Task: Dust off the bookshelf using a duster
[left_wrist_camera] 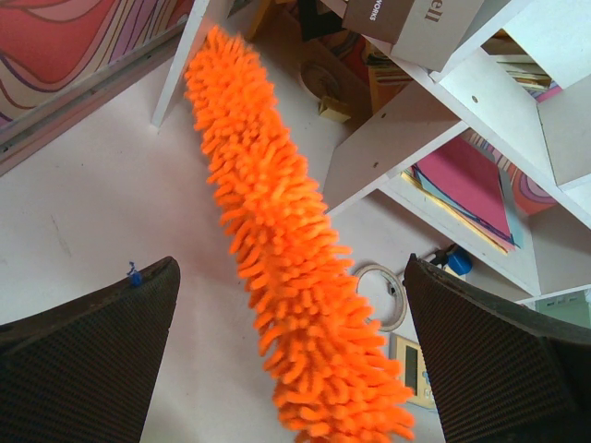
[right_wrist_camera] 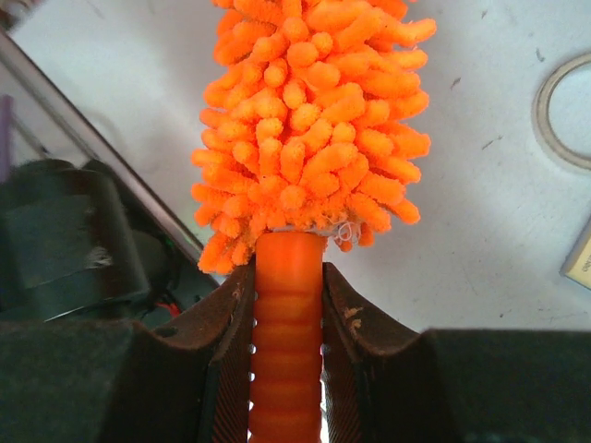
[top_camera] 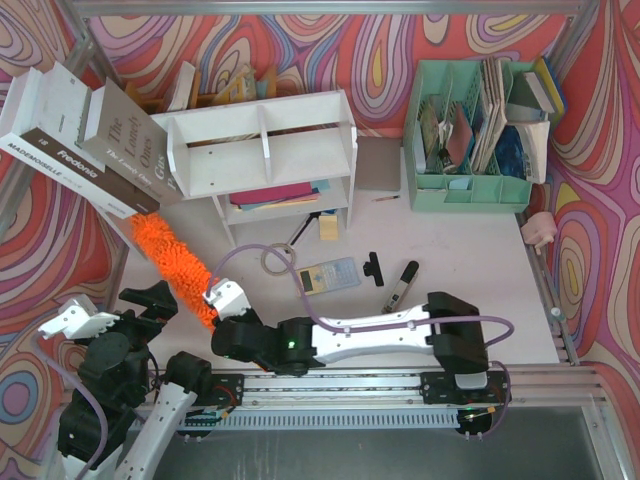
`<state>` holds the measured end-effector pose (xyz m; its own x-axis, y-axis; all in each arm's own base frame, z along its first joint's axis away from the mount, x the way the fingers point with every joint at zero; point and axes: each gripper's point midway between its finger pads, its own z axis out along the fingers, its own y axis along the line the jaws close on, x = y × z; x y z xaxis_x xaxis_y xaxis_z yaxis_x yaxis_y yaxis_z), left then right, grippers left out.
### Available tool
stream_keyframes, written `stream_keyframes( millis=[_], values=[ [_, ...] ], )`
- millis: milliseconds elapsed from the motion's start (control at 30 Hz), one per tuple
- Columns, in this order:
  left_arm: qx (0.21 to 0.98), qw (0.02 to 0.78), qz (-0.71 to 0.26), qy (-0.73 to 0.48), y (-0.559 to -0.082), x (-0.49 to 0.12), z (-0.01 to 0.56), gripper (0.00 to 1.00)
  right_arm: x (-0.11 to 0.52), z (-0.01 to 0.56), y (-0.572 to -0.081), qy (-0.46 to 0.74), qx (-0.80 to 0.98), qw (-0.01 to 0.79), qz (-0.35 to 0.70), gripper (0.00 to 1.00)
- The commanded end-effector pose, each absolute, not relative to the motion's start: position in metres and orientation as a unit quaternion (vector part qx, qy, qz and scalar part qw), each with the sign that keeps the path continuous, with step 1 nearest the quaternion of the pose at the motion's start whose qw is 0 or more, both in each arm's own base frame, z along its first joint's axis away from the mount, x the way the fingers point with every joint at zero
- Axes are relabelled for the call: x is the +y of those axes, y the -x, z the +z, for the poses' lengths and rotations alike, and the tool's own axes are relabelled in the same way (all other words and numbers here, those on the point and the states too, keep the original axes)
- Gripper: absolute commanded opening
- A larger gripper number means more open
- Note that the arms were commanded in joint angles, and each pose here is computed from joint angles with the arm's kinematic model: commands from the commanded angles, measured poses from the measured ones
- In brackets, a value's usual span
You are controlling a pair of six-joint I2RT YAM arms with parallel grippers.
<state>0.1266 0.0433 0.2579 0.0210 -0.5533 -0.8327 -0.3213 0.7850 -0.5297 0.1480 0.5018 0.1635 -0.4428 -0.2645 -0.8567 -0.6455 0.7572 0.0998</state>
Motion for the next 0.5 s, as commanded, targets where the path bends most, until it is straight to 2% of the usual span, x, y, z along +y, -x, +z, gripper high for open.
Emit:
stream_keyframes(
  millis=[0,133,467],
  values=[
    [0.689,0.647,-0.092,0.314,-0.127,0.044,0.259,0.98,0.507,0.128,-0.159,0.280,0.839,0.426,0.189,0.00],
    [0.689,0.646,-0.091,0.314,-0.126,0.045,0.259,0.99,0.508,0.142,-0.164,0.274,0.830,0.442,0.201,0.00],
    [0.690,0.647,-0.091,0.312,-0.127,0.044,0.258,0.98,0.515,0.258,-0.187,0.236,0.762,0.550,0.247,0.00]
  ],
)
